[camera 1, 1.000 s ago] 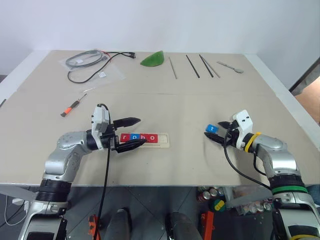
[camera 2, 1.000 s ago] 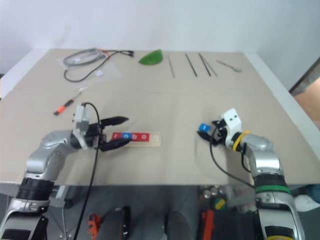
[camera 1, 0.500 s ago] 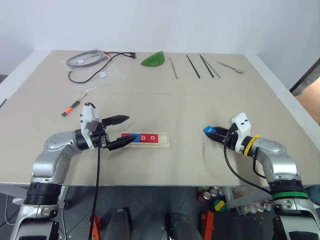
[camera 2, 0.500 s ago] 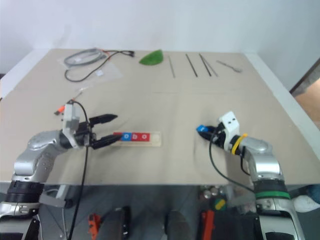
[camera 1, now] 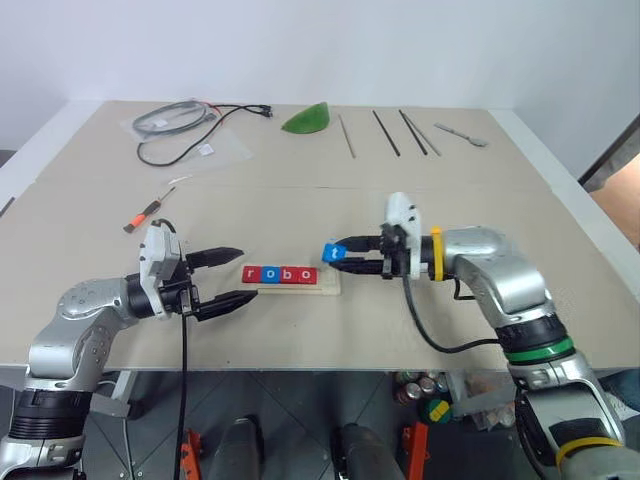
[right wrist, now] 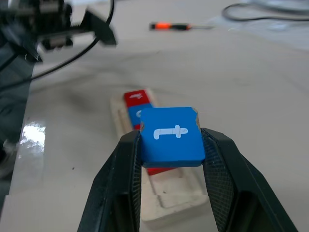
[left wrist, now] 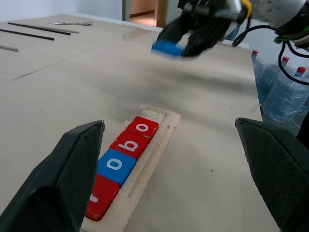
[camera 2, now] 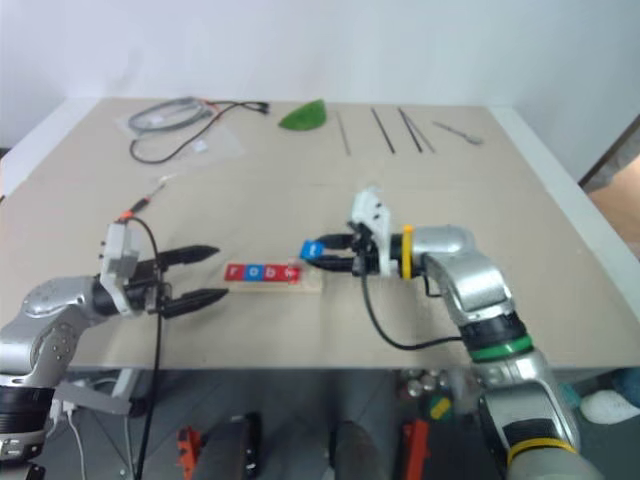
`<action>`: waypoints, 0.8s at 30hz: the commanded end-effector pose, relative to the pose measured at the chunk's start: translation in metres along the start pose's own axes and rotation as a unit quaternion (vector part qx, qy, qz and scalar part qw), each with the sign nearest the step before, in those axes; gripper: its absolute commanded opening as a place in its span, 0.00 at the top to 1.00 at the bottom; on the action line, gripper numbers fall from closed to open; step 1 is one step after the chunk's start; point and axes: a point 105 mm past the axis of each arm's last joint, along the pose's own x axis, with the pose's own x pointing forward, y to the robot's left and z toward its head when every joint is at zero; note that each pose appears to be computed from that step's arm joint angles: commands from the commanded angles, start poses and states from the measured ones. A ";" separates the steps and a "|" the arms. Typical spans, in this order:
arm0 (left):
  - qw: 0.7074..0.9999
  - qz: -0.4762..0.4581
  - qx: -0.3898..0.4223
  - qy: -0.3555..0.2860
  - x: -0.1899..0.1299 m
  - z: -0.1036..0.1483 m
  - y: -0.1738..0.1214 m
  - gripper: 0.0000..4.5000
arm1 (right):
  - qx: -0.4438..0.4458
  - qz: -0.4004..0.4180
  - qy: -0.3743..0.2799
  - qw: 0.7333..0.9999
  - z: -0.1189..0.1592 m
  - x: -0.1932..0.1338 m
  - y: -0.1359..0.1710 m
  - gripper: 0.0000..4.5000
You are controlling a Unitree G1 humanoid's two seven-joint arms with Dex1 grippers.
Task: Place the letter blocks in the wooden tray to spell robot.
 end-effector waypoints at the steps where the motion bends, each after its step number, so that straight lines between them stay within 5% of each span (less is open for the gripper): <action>1: 0.999 0.005 0.027 -0.019 0.002 0.012 -0.002 0.00 | -0.039 0.019 0.019 0.999 -0.002 0.005 -0.003 0.73; 24: 0.999 0.028 0.024 -0.026 -0.002 0.010 -0.006 0.00 | -0.061 0.064 0.075 0.993 -0.029 0.034 -0.014 0.73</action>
